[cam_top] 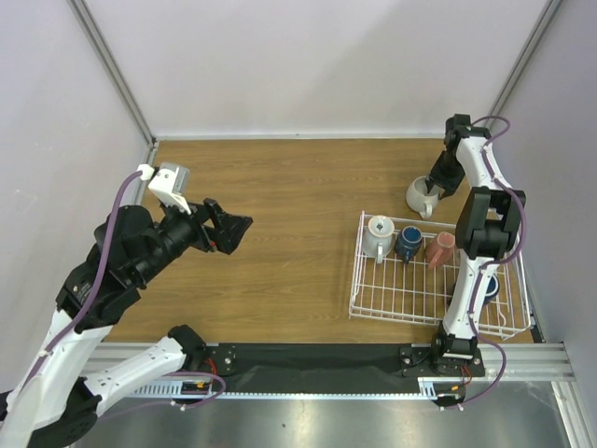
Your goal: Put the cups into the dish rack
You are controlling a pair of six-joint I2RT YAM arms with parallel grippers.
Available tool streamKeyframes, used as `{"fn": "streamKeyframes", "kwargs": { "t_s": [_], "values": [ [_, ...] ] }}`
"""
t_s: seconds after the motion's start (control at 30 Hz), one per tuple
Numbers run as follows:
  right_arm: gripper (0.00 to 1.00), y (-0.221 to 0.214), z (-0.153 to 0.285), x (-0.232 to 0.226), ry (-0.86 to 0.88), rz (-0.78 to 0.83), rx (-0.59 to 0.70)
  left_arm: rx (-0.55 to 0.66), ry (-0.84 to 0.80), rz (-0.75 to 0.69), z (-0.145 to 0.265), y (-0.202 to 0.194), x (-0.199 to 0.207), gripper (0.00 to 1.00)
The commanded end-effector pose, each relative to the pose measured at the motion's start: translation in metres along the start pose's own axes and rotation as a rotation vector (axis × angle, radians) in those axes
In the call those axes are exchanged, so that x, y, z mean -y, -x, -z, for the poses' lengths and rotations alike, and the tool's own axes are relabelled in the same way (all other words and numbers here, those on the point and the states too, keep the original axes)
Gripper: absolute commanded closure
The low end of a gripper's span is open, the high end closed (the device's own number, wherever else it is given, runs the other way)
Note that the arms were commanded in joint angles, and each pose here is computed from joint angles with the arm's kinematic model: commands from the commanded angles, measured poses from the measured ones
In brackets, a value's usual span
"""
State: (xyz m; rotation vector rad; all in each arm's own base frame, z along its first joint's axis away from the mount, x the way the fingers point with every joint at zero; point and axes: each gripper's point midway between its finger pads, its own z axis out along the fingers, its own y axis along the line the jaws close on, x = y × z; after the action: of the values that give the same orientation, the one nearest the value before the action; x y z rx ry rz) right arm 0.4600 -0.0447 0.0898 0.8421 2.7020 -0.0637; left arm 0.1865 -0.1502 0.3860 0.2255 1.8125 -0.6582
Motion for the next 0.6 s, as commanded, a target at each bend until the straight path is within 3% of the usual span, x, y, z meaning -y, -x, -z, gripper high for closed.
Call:
{"fn": "streamKeyframes", "kwargs": {
  "t_s": [0.0,0.23,0.4,0.57],
  "values": [
    [0.57,0.014,-0.003,-0.008,0.038,0.006,0.031,0.054,-0.094,0.06,0.007,0.021,0.022,0.0],
    [0.72,0.01,-0.01,-0.016,0.069,-0.013,-0.007,0.039,-0.183,0.086,0.002,0.029,0.044,0.0],
    [0.97,0.017,0.002,-0.023,0.104,-0.03,0.01,0.085,-0.166,0.098,0.004,0.038,0.04,0.0],
    [1.0,0.028,0.042,-0.046,0.154,-0.004,0.078,0.18,-0.012,0.115,0.011,0.051,0.01,0.0]
  ]
}}
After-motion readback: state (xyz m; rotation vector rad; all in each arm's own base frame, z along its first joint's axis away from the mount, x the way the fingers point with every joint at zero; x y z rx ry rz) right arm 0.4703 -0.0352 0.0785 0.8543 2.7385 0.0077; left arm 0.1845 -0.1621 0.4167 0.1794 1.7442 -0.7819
